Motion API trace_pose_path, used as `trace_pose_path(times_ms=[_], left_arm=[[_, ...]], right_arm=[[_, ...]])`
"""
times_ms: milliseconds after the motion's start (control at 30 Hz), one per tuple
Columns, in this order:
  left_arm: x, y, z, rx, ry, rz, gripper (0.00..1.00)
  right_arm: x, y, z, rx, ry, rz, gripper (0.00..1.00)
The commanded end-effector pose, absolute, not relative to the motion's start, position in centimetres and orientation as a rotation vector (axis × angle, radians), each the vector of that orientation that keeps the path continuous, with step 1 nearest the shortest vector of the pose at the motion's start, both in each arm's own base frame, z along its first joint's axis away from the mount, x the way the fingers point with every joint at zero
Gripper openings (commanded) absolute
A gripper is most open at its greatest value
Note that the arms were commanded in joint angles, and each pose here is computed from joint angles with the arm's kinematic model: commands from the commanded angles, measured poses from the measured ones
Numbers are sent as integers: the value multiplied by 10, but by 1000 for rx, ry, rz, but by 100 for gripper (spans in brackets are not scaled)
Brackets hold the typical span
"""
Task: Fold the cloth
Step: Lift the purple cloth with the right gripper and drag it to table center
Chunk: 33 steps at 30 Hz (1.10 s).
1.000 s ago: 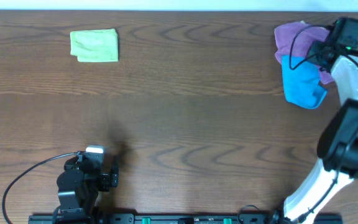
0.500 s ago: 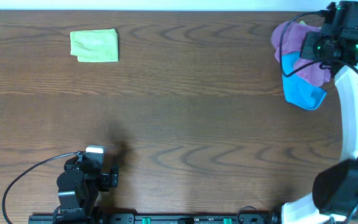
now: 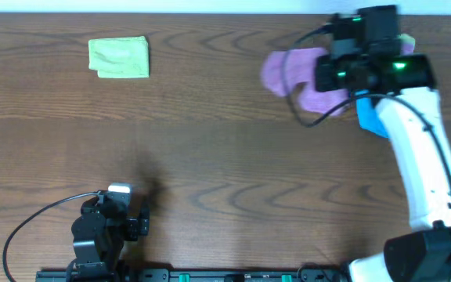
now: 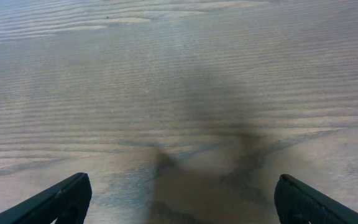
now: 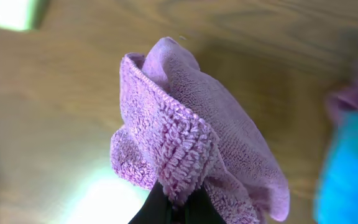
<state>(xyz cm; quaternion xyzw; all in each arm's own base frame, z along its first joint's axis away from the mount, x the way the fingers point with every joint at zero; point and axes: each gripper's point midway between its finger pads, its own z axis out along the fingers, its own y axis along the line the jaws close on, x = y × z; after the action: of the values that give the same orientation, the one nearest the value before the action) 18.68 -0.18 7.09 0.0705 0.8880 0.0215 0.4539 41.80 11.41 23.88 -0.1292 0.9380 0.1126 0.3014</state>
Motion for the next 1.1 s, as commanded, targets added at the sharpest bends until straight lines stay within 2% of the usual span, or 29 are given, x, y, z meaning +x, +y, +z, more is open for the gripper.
trace_pose_path(times_ms=[0, 233, 367, 400, 433, 500, 533, 667, 867, 1067], left_arm=[[186, -1, 67, 198, 2199, 68, 95], [186, -1, 66, 196, 2200, 72, 95], [186, -1, 66, 196, 2200, 72, 95], [186, -1, 66, 196, 2200, 72, 95], [186, -1, 66, 196, 2200, 72, 95], [186, -1, 66, 196, 2200, 72, 95], [186, -1, 66, 196, 2200, 72, 95], [186, -1, 66, 196, 2200, 72, 95], [186, -1, 66, 196, 2200, 72, 95], [186, -1, 66, 196, 2200, 72, 95]], right_arm=[[406, 161, 252, -506, 2423, 374, 2], [418, 214, 235, -633, 2362, 315, 2], [431, 223, 198, -647, 2419, 313, 1], [427, 226, 182, -651, 2472, 343, 17], [414, 234, 165, -697, 2536, 419, 47], [375, 249, 139, -824, 2668, 596, 91], [356, 253, 128, -858, 2742, 646, 96], [329, 261, 114, -918, 2841, 638, 99], [354, 276, 136, -817, 2712, 630, 95], [375, 246, 129, -702, 2734, 349, 93]])
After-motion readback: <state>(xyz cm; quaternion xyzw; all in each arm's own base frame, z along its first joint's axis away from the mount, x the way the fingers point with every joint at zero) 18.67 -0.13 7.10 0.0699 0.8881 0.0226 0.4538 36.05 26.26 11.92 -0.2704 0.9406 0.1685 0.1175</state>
